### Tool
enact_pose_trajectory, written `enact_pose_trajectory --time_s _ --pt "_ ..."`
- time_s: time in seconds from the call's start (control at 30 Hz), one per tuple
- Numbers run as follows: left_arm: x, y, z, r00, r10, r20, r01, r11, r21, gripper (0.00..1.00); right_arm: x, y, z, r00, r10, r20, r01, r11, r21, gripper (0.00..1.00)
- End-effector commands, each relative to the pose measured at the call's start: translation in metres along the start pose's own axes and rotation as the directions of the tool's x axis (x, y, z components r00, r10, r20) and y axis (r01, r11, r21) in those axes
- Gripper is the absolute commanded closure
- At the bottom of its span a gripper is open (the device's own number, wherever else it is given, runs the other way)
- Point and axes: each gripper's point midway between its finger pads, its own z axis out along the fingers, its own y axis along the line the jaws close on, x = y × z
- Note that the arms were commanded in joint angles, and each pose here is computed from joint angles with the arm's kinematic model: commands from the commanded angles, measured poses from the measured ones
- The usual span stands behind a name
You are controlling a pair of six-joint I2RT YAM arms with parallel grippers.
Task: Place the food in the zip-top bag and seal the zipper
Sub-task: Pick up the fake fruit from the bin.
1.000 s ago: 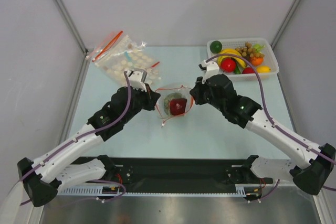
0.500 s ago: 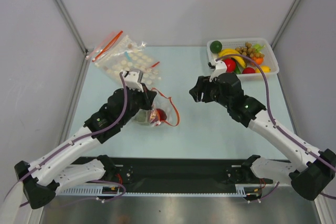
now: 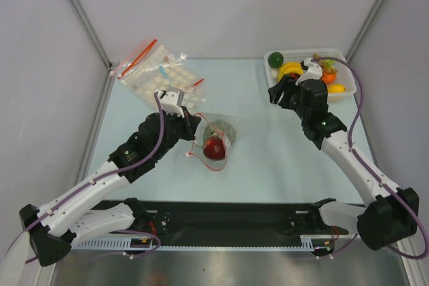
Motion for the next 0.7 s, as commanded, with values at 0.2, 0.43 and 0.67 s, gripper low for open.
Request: enact_pose_trajectory --time_s 0.2,0.43,0.67 --pt "-0.016 -0.015 -0.002 0.999 -0.01 0.052 0.007 0.998 0.069 1.0 -0.066 -0.035 0.09 0.983 -0.016 0.185 -0.014 0.987 0.158 0.2" --pt "-0.019 -0.02 -0.007 0.998 -0.025 0.062 0.018 0.994 0.106 1.0 -0.076 -0.051 0.163 0.984 -0.059 0.17 0.015 0.967 0.253 0.13" --pt "-0.018 -0.023 -0.008 0.997 -0.034 0.064 0.026 0.992 0.123 1.0 -0.07 -0.079 0.224 0.985 -0.047 0.169 -0.011 0.944 0.33 0.13"
